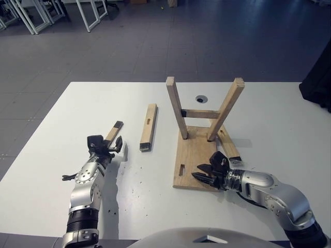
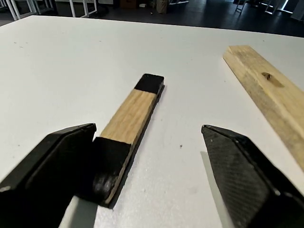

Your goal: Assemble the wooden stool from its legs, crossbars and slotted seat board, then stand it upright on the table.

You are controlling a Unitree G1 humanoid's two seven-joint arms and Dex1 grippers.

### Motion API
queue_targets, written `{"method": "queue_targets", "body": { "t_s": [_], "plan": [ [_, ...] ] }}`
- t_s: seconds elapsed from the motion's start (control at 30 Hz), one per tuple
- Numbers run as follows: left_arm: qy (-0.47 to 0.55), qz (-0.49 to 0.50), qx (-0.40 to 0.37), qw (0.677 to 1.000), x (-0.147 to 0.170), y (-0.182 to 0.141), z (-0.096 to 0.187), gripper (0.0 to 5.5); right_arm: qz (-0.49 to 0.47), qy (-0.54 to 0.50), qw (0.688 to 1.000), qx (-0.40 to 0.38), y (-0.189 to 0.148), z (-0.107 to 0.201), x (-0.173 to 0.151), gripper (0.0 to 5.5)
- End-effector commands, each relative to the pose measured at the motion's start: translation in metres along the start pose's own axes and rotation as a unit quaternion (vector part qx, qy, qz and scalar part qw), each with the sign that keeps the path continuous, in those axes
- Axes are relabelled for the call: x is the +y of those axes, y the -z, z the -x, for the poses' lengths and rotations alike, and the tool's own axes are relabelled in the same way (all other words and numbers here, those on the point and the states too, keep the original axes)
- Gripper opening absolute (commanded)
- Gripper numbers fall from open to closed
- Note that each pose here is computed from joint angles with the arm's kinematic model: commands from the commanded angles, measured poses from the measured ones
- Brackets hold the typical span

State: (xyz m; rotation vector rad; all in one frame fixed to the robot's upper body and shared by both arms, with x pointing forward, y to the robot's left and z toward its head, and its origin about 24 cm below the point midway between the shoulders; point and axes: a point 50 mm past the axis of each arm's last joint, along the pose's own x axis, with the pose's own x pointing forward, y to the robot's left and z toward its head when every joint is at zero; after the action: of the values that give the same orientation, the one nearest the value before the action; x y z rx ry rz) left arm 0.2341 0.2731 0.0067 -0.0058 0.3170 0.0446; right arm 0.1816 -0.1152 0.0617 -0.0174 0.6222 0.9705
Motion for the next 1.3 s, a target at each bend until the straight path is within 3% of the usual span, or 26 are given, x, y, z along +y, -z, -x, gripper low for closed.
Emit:
{"method": "queue_targets", "body": {
  "t_s": [0.03, 0.23, 0.4, 0.5, 0.6, 1.03, 1.2, 1.27, 1.3],
  "plan": [
    [-0.027, -0.050, 0.053, 0.997, 0.030, 0.011, -0.002, 4.11, 0.005, 0.002, 1.000, 0.003, -0.002, 0.003, -0.002, 1.91],
    [0.031, -0.060, 0.075, 0.995, 0.034, 0.012, -0.009, 4.11, 0.003, 0.000, 1.000, 0.004, -0.001, 0.001, 0.000, 1.91],
    [0.181, -0.091, 0.203, 0.958, 0.032, 0.033, 0.006, 4.11, 0.003, 0.003, 1.000, 0.003, -0.002, 0.001, -0.001, 1.91],
    [0.196, -0.099, 0.295, 0.930, 0.044, 0.043, 0.016, 3.62, 0.002, 0.006, 1.000, 0.000, -0.003, 0.001, -0.001, 1.91],
    [0.141, -0.094, 0.325, 0.930, 0.049, 0.050, 0.015, 3.19, 0.001, 0.007, 1.000, -0.003, -0.003, 0.001, 0.000, 1.91],
    [0.058, 0.018, 0.370, 0.927, -0.009, 0.114, 0.039, 1.32, 0.003, 0.009, 1.000, -0.007, -0.007, 0.001, -0.002, 1.91],
    [0.053, 0.045, 0.386, 0.920, -0.021, 0.133, 0.050, 1.29, 0.008, 0.009, 1.000, -0.015, -0.013, 0.000, -0.003, 1.91],
    [0.044, 0.018, 0.311, 0.949, -0.023, 0.121, 0.041, 1.29, 0.012, 0.012, 1.000, -0.019, -0.016, 0.000, -0.004, 1.91],
    [0.027, 0.001, 0.225, 0.974, -0.026, 0.099, 0.029, 1.29, 0.014, 0.016, 0.999, -0.024, -0.020, 0.001, -0.006, 1.91]
  ]
}}
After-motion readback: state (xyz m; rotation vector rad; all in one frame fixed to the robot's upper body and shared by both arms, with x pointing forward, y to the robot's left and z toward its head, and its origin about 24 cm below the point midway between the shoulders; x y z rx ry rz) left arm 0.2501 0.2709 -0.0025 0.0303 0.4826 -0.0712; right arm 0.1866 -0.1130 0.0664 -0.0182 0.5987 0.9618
